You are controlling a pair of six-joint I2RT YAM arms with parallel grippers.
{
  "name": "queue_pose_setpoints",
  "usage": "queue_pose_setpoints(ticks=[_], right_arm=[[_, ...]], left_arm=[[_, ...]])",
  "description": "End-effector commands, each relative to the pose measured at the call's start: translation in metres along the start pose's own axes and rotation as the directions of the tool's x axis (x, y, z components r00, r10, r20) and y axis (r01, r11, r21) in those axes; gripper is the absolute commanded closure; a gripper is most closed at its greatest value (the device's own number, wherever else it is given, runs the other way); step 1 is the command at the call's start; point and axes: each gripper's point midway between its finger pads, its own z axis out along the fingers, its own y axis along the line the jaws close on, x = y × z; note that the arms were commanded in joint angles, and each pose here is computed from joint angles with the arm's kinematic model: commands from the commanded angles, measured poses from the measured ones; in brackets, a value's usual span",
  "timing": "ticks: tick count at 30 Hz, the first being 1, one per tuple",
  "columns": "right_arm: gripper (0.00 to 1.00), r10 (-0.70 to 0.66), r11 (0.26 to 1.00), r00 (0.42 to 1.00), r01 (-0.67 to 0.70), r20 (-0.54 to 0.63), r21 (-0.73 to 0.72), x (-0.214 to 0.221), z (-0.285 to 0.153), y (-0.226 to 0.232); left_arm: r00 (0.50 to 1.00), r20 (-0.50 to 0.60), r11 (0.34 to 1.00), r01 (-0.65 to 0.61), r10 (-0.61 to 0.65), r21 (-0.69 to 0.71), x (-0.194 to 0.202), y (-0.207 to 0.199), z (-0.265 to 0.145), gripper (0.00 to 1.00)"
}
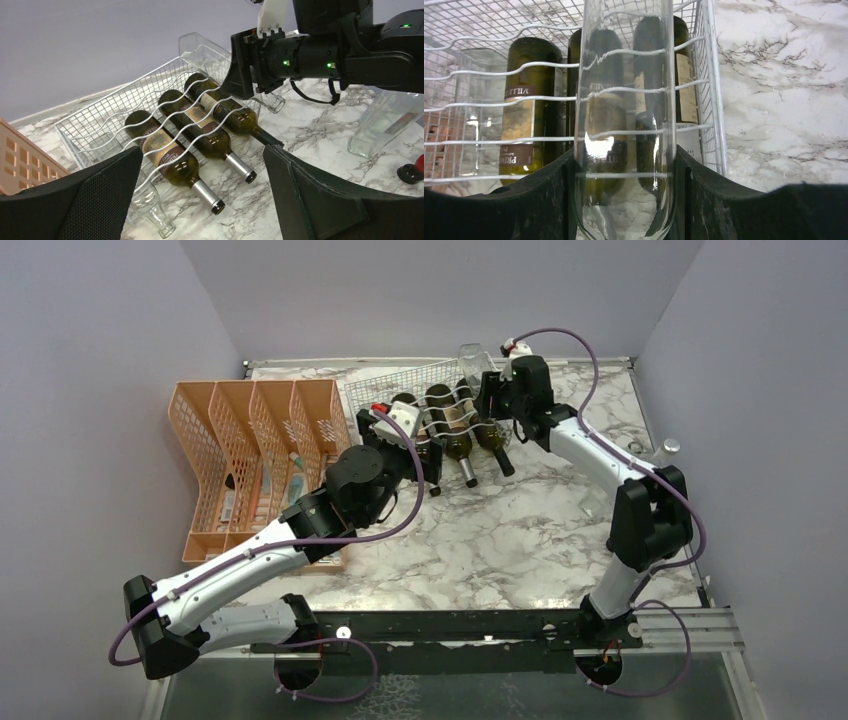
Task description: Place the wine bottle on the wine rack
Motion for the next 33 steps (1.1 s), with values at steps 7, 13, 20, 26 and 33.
queue_pose_setpoints(ticks=[7,13,20,26,33], right_arm=[[0.91,-0.062,0.997,0.995,0.059,0.080,0.045,-0.024,0.024,-0.007],[0.79,-0.092,0.993,0.995,0.088,0.044,0.077,-0.011,0.036,-0.015],[0.36,-0.115,0.988,0.993,0.114,0.000,0.105,-0.007,0.041,-0.021],[0.22,-0.104,0.992,0.993,0.099,0.056,0.080,-0.029,0.021,-0.013],[0.21,-0.091,0.987,0.989,0.074,0.114,0.143,-0.058,-0.021,-0.021]], left_arm=[[1.000,-0.007,1.000,0.015,-0.015,0.012,-0.001,0.000,-0.004,0.01],[1.000,-0.010,1.000,0.016,-0.015,0.022,0.000,-0.002,-0.003,0.01],[1.000,-0.021,1.000,0.014,-0.014,0.025,0.004,-0.003,-0.003,0.01],[1.000,-0.020,1.000,0.016,-0.015,0.025,0.003,-0.003,-0.003,0.01],[1.000,-0.020,0.999,0.019,-0.019,0.026,0.003,-0.003,-0.004,0.01]])
